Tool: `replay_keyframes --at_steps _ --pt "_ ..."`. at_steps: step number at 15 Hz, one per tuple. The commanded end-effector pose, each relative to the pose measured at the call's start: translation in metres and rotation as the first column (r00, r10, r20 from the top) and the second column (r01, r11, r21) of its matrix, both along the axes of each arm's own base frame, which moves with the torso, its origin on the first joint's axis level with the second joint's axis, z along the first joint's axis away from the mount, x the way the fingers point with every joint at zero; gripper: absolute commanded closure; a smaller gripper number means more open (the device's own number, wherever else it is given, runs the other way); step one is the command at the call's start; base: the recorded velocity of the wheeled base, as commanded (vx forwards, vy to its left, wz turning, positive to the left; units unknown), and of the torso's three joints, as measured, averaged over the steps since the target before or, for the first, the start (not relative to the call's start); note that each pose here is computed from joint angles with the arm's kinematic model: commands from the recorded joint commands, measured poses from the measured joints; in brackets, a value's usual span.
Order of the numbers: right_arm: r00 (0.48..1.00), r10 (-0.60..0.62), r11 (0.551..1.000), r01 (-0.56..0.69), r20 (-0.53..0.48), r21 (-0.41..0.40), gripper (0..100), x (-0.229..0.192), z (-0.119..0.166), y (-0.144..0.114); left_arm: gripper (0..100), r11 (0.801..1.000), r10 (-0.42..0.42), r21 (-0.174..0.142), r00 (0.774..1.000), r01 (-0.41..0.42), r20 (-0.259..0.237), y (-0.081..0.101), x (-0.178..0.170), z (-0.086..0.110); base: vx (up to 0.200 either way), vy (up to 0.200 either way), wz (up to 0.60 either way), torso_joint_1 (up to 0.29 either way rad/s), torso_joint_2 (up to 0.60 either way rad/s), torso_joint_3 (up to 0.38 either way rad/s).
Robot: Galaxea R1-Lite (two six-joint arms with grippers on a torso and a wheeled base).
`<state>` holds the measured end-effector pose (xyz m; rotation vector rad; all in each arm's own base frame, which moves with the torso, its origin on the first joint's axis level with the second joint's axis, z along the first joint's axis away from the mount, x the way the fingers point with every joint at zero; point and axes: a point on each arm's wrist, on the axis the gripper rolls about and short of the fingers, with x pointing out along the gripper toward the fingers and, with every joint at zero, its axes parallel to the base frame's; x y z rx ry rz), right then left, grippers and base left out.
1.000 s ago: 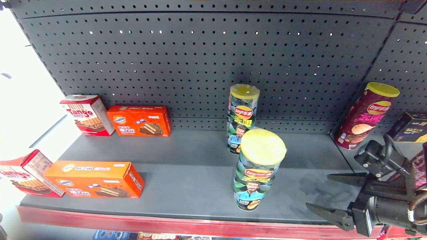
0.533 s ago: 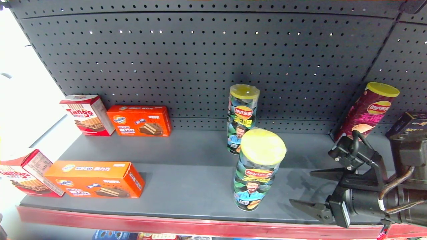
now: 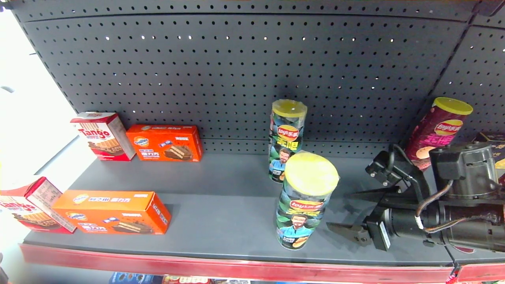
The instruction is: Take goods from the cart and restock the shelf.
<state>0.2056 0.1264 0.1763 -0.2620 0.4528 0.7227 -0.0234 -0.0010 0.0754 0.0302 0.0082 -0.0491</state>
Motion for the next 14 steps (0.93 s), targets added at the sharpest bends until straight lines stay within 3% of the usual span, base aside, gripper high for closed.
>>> replay_keyframes --at_steps 1,14 --pt "1.000 0.003 1.000 -0.003 -0.014 -0.007 0 0.0048 -0.0038 0.0038 0 1.000 0.000 -0.001 1.000 0.000 -0.002 0.0000 0.0001 0.0001 0.000 0.000 0.00 0.000 0.00 0.000" --pt "0.999 -0.013 1.000 0.014 -0.052 0.013 0 0.0099 -0.0075 0.0074 0 1.000 0.000 0.000 1.000 0.000 -0.002 0.0000 0.0001 0.0001 0.000 0.000 0.00 0.000 0.00 0.000"
